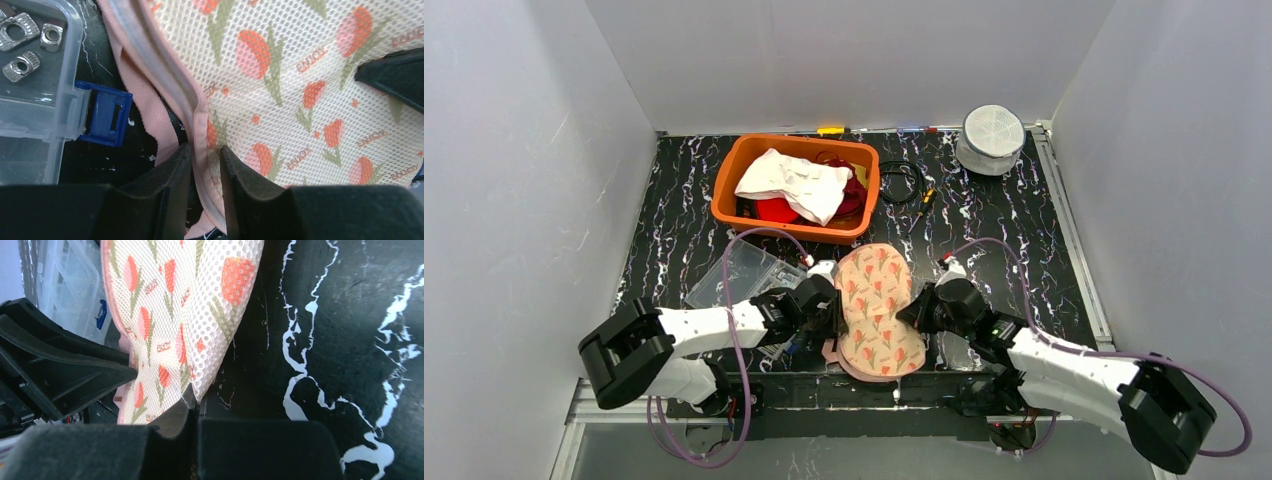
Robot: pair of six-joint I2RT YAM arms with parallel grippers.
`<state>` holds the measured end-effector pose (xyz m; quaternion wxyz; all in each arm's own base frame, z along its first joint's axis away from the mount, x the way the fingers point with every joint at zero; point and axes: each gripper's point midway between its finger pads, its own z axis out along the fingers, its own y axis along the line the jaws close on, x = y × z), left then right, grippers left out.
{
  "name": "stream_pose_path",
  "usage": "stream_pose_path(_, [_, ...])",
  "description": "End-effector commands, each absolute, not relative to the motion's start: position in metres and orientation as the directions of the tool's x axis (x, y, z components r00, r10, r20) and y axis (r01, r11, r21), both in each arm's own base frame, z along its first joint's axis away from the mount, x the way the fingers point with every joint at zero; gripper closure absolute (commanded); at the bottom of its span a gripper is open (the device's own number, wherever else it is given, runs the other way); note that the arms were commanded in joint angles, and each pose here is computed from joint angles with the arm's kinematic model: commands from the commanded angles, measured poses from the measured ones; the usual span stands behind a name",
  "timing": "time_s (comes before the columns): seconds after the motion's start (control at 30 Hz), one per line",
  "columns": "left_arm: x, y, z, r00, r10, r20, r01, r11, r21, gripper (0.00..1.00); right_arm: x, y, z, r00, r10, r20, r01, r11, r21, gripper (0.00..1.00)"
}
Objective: Unzip the laundry bag and remove the bra
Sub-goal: Move the laundry bag to the center of the board.
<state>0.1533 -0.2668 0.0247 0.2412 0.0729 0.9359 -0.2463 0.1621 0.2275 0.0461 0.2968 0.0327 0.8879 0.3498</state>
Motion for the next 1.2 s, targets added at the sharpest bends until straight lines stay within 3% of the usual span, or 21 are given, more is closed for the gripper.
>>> stream_pose_path(0.0, [0.152, -0.270, 0.045, -0.866, 0.010, -0.499, 0.272, 0.848, -0.454, 0.71, 0.169, 0.209, 0.059, -0.782, 0.294, -0.549, -0.118, 0.795, 0.595, 0.99])
stream_pose_path(0.23, [0.151, -0.259, 0.072, -0.847, -0.013, -0.532, 0.278, 0.842, -0.463, 0.62, 0.182, 0.154, 0.087, -0.690, 0.308, -0.655, 0.010, 0.909, 0.417, 0.99])
stream_pose_path(0.47, [0.148, -0.241, 0.096, -0.819, -0.036, -0.572, 0.283, 0.843, -0.457, 0.59, 0.197, 0.085, 0.119, -0.581, 0.284, -0.762, 0.238, 0.955, 0.175, 0.99])
stream_pose_path(0.77, [0.140, -0.229, 0.101, -0.811, -0.070, -0.581, 0.278, 0.828, -0.487, 0.58, 0.220, 0.029, 0.135, -0.405, 0.353, -0.844, 0.480, 0.867, 0.133, 0.99])
stream_pose_path(1.17, [0.132, -0.229, 0.100, -0.824, -0.079, -0.562, 0.278, 0.806, -0.522, 0.58, 0.269, -0.049, 0.094, -0.324, 0.537, -0.779, 0.728, 0.667, 0.158, 0.99])
